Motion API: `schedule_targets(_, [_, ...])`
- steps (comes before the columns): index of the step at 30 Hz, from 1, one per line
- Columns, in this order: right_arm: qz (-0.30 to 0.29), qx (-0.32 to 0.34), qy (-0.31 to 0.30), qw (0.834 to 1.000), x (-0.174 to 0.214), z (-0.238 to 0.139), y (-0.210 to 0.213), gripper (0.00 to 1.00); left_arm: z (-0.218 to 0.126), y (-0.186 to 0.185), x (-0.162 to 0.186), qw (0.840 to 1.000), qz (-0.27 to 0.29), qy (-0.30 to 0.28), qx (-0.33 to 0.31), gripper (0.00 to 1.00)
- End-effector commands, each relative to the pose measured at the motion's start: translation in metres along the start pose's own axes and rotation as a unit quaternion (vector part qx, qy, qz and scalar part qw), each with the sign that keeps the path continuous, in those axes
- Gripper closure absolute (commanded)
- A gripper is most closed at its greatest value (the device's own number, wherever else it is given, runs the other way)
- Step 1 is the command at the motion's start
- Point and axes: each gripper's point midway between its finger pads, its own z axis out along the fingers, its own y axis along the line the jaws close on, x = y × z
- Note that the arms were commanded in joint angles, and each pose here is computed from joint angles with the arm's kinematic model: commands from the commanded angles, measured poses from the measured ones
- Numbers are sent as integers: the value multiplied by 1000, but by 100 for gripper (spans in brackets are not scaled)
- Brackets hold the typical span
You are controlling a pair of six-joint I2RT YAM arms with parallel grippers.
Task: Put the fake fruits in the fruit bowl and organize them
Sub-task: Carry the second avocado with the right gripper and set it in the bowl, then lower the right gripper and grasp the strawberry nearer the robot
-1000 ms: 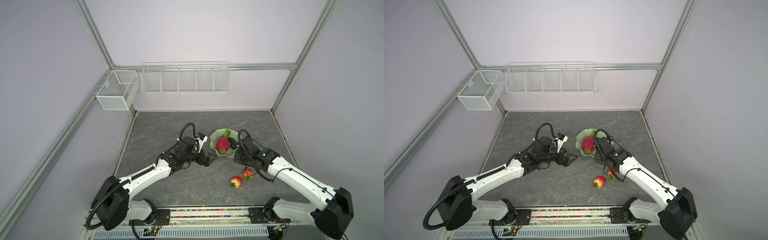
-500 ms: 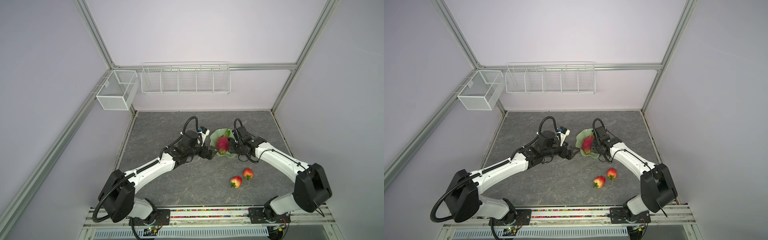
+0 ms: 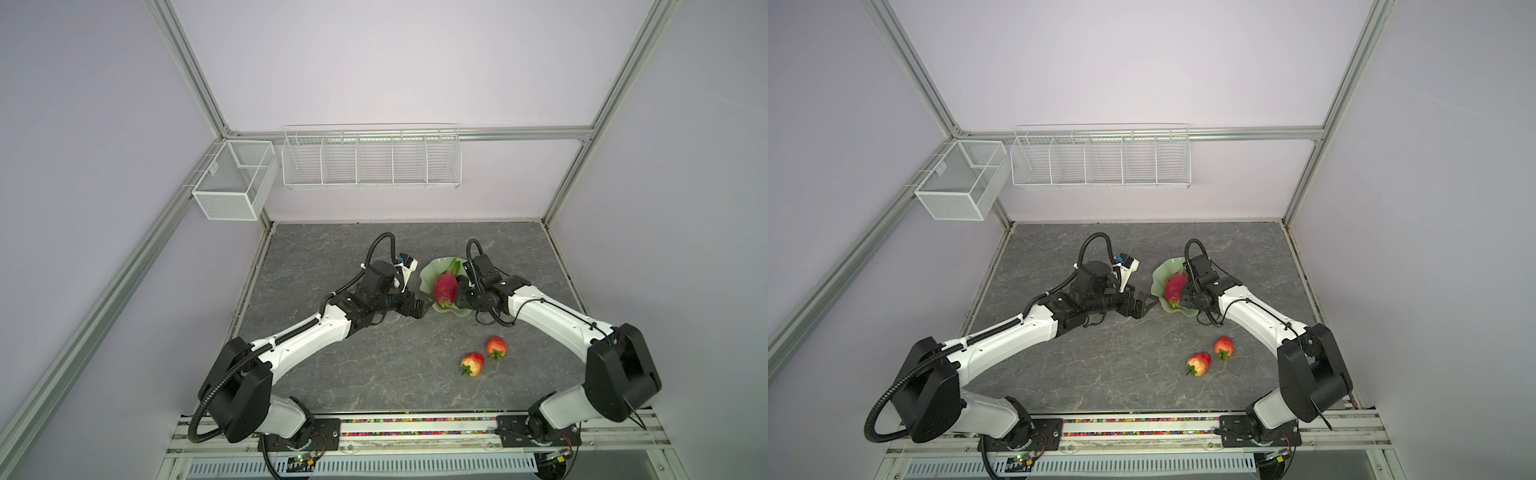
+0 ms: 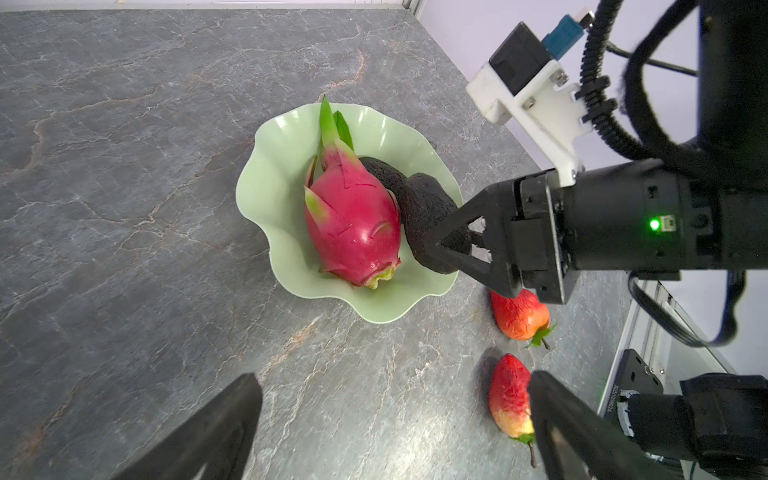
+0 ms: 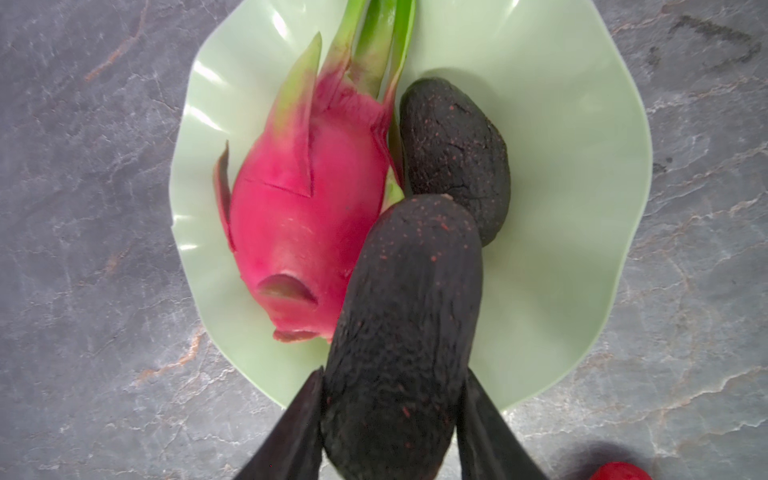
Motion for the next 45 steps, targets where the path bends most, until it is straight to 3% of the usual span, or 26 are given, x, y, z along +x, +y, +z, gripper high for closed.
schedule_targets(1, [-11,18,4,1000,5,10,-9,55,-4,-1,-10,1000,6,-11,-1,1])
schedule_targets(8, [-18,16,-8,1000,-2,6,-6,36,-10,-5,-11,1000,8,-16,4,1])
schedule_targets(14, [-28,7,-36,999,-13,-23,-5,17,-14,-15,-9,999,16,-14,33,1])
schedule_targets(17, [-39,10,-21,999,1,-40,-11,10,-16,-20,0,999,21,-3,50,1])
schedule_targets(25, [-72,42,102,991,105,-74,-29,8,-36,-47,47,986,44,72,145,1])
schedule_targets(31, [-24,41,143,989,162,-77,-45,9,-56,-38,69,989,47,68,119,1])
schedule_targets(41, [16,36,139,989,178,-41,-37,7,-57,-33,73,991,49,60,108,1])
schedule_targets(45, [10,45,137,990,174,-29,-31,14,-55,-32,71,992,49,55,107,1])
